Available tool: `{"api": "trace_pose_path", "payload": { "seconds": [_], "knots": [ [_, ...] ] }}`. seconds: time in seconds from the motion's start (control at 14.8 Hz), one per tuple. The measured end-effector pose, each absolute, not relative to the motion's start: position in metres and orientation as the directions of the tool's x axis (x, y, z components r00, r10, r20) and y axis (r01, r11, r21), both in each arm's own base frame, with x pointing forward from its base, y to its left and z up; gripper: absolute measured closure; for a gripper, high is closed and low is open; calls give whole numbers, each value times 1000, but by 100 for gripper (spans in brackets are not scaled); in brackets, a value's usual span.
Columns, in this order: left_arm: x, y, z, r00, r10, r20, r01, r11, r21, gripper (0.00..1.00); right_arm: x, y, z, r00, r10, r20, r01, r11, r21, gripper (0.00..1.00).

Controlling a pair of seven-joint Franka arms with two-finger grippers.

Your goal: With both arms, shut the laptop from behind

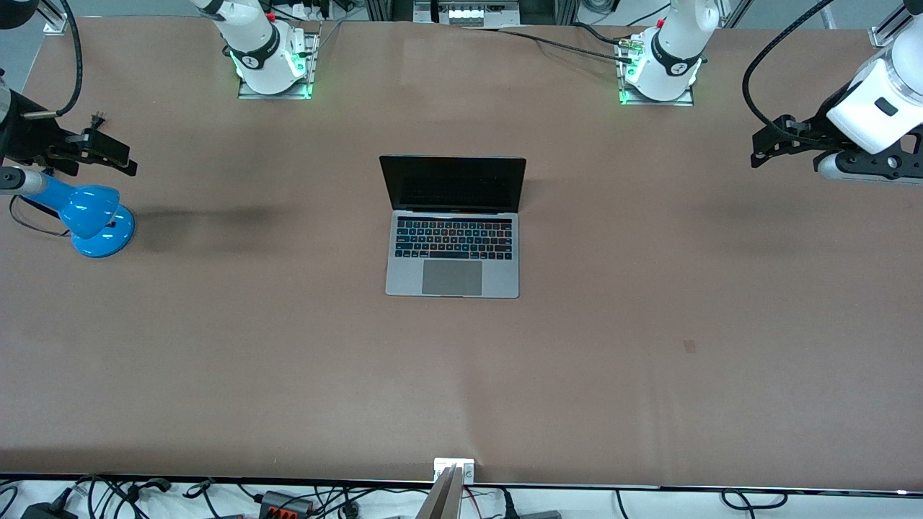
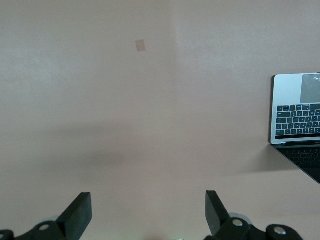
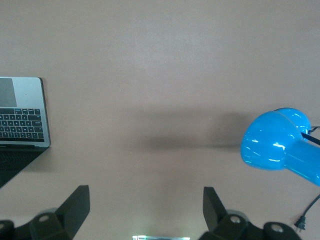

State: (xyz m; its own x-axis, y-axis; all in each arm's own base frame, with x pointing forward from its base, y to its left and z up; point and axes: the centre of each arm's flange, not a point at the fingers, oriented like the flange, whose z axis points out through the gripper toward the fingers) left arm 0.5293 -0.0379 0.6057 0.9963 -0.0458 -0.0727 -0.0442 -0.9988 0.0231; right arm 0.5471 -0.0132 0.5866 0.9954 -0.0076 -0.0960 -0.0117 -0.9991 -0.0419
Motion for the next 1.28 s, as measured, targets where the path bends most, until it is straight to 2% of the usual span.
{"api": "trace_pose_path", "payload": {
  "seconds": [0.68,1.22,1.28],
  "knots": [
    [532,-24,602,997,-20,-80,-18,-1000,24,0,548,-13,587,995,-9,-96,-13,-999,-42,0],
    [532,-23,602,997,-18,-78,-16,-1000,24,0,546,-7,579,989,3,-146,-3,-999,-43,0],
    [532,-23,602,997,-17,-79,-16,-1000,24,9,546,-7,578,988,5,-153,-2,-999,-43,0]
  ]
}}
